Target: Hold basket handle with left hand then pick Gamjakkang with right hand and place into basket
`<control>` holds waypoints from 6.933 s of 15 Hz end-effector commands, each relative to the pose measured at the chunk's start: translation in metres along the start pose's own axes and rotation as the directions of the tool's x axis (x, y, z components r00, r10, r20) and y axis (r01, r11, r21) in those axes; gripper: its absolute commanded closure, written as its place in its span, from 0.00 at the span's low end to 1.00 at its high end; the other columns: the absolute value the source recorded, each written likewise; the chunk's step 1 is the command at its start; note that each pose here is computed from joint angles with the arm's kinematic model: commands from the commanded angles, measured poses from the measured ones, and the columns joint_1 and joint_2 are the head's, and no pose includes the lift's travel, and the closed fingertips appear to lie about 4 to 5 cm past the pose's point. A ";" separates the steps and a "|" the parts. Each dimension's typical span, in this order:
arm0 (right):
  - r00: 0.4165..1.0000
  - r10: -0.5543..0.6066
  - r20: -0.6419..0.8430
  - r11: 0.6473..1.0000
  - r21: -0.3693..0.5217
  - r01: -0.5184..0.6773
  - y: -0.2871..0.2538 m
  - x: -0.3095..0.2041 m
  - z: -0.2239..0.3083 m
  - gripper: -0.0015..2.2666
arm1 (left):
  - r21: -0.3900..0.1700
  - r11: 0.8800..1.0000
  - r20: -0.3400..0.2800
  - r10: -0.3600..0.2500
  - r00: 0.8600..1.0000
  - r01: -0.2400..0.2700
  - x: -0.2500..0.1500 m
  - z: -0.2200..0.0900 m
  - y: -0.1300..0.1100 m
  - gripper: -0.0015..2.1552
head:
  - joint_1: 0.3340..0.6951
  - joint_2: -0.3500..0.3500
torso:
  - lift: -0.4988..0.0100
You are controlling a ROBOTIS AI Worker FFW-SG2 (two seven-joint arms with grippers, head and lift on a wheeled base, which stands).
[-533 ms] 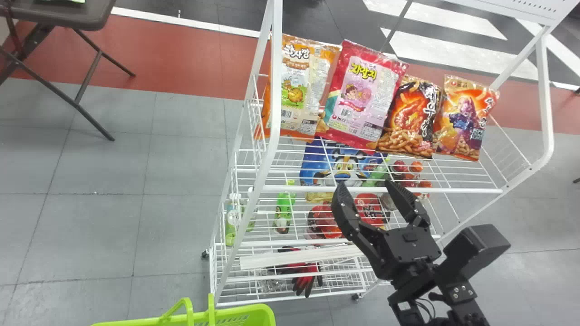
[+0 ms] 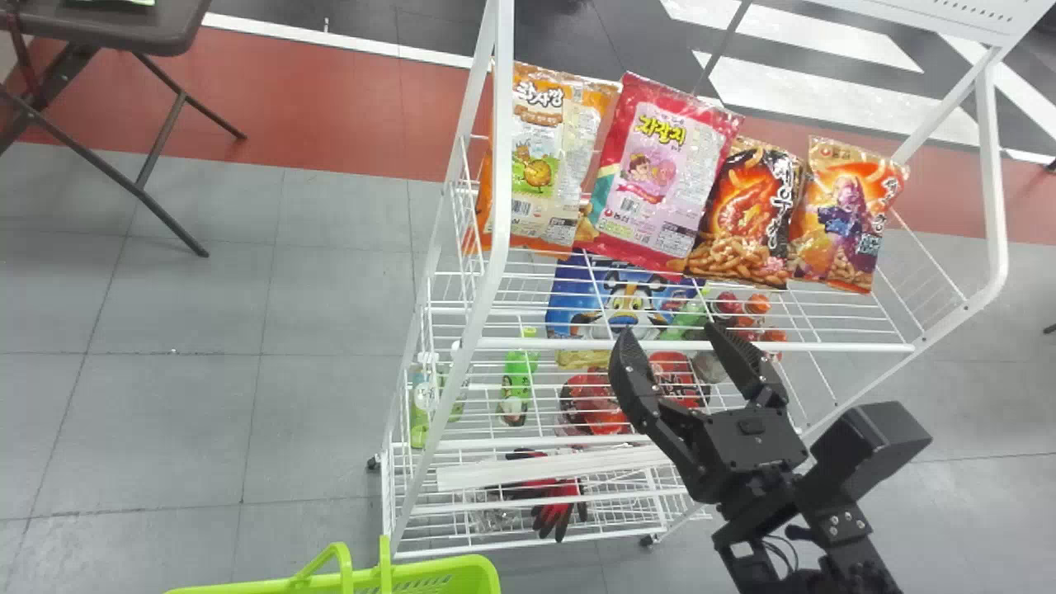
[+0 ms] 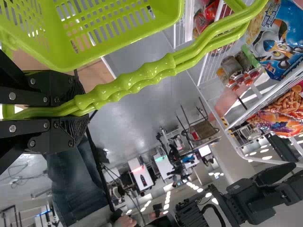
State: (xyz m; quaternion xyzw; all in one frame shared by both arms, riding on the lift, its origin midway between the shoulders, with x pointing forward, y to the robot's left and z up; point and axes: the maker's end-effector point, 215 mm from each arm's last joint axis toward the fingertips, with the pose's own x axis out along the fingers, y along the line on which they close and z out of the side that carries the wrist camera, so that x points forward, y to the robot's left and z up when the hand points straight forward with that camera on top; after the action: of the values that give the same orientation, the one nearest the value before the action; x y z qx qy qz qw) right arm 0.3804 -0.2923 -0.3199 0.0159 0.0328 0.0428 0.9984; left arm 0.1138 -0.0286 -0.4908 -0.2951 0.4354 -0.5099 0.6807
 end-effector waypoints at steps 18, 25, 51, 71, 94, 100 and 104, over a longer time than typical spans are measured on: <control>0.990 0.083 -0.116 0.995 -0.040 -0.088 0.034 0.179 -0.021 0.04 | 0.001 0.999 -0.029 0.033 0.999 -0.033 0.003 -0.005 0.001 1.00 | 1.00 0.00 | 0.94; 0.988 0.035 -0.151 0.996 -0.078 -0.047 0.025 0.230 -0.023 0.04 | 0.002 0.999 -0.032 0.032 0.999 -0.032 0.003 -0.005 0.000 1.00 | 1.00 0.00 | 0.94; 0.995 0.025 -0.094 0.993 -0.108 -0.035 0.009 0.257 -0.008 0.99 | -0.007 0.999 -0.040 0.033 0.999 -0.034 0.003 -0.007 0.000 1.00 | 1.00 0.00 | 0.94; 0.991 -0.032 -0.130 0.999 -0.017 0.030 -0.044 0.009 0.020 0.99 | 0.000 1.000 -0.027 0.005 1.000 -0.005 0.003 -0.005 -0.002 1.00 | 1.00 0.00 | 0.94; 0.537 0.500 -0.679 0.859 0.467 -0.208 0.172 -0.135 -0.236 0.99 | -0.003 1.000 -0.031 0.007 1.000 -0.007 0.002 -0.007 -0.003 1.00 | 1.00 0.00 | 0.94; 0.416 0.499 -0.760 0.866 0.452 -0.214 0.196 -0.174 -0.280 0.99 | -0.002 1.000 -0.030 0.005 1.000 -0.005 0.002 -0.007 -0.004 1.00 | 1.00 0.00 | 0.94; 0.318 0.482 -0.816 0.876 0.444 -0.188 0.199 -0.201 -0.301 0.99 | -0.002 1.000 -0.030 0.004 1.000 -0.004 0.002 -0.007 -0.004 1.00 | 1.00 0.00 | 0.94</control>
State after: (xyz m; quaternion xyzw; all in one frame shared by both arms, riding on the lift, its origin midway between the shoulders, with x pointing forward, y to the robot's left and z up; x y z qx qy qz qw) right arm 0.1559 -0.1032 -0.5947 0.1309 0.5512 0.2500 0.7852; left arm 0.1058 -0.0313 -0.4910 -0.2870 0.4468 -0.5124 0.6749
